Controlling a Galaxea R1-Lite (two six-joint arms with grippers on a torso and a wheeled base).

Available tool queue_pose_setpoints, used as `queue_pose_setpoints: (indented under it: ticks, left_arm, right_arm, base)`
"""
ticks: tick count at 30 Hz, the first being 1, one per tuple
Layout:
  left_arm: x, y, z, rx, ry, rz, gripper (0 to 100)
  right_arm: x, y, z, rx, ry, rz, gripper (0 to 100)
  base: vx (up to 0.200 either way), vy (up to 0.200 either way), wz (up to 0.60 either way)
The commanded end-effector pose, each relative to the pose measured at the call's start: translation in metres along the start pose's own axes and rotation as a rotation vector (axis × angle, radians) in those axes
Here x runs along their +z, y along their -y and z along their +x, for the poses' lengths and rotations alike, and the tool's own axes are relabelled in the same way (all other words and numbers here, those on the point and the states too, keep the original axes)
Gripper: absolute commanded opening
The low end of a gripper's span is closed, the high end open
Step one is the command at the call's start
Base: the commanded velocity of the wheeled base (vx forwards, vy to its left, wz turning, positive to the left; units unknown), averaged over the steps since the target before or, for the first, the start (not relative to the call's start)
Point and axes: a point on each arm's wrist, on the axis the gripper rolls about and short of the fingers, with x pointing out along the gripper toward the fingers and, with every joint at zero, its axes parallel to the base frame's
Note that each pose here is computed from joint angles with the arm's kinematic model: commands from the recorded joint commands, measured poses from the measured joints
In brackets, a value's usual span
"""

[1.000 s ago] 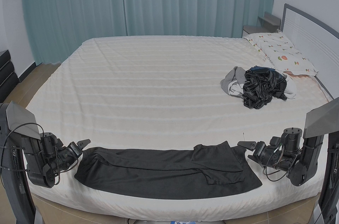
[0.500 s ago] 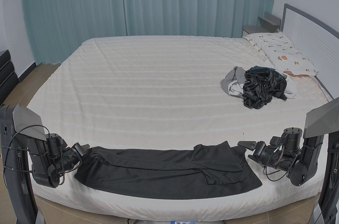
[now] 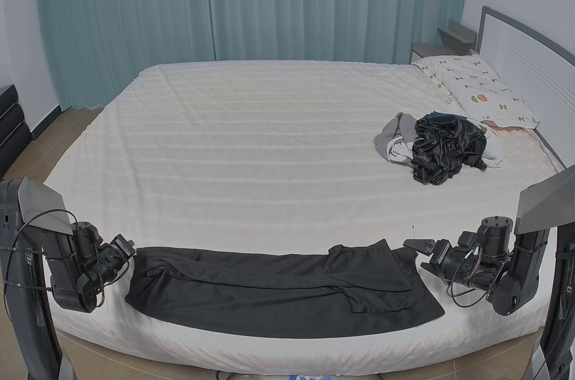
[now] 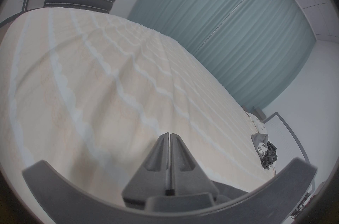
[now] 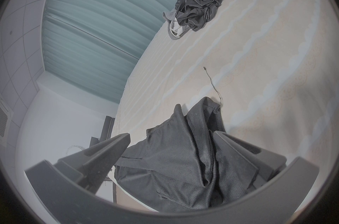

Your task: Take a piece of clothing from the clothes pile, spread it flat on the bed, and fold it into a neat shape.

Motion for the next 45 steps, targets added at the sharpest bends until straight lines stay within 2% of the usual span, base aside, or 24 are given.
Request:
queue_pose_setpoints:
  ticks: [1,8,12,13,15,21,28,30,40,45]
  left_arm:
    - [0.010,-0.006,0.007,-0.013,0.043,-0.004,0]
    - [0.010,-0.007,0.010,-0.038,0.033,-0.001,0]
    - [0.007,-0.006,0.004,-0.057,-0.010,-0.014,0]
    - [0.007,-0.006,0.004,-0.057,-0.010,-0.014,100]
    - [0.006,0.000,-0.011,-0.117,-0.074,-0.023,100]
    - [0.001,0.004,-0.019,-0.174,-0.146,-0.022,100]
    - [-0.004,0.008,-0.017,-0.184,-0.170,-0.007,100]
    - [-0.010,0.010,-0.015,-0.179,-0.202,0.009,100]
    - [-0.020,-0.001,-0.012,-0.144,-0.234,0.087,100]
    - [-0.022,-0.002,-0.012,-0.141,-0.233,0.088,100]
  right_arm:
    - [0.000,0.000,0.001,0.001,-0.001,0.000,100]
    - [-0.002,0.001,0.002,-0.005,-0.006,0.002,100]
    - [-0.002,0.002,0.002,-0.008,-0.004,0.003,100]
    - [-0.002,0.002,0.002,-0.008,-0.004,0.003,100]
    - [-0.002,0.002,0.002,0.004,0.004,-0.003,100]
    - [-0.003,0.003,0.002,0.000,0.004,-0.002,100]
    - [-0.003,0.003,0.003,0.000,0.003,-0.003,100]
    - [-0.003,0.003,0.002,0.000,0.003,-0.003,100]
    - [-0.003,0.003,0.002,0.000,0.003,-0.004,100]
    - [-0.003,0.002,0.002,0.002,0.003,-0.004,100]
  base:
    - [0.000,0.000,0.00]
    - [0.000,0.000,0.00]
    - [0.000,0.000,0.00]
    - [0.000,0.000,0.00]
    - [0.000,0.000,0.00]
    - [0.000,0.000,0.00]
    - [0.000,0.000,0.00]
    - [0.000,0.000,0.00]
    - [0.000,0.000,0.00]
    - [0.000,0.000,0.00]
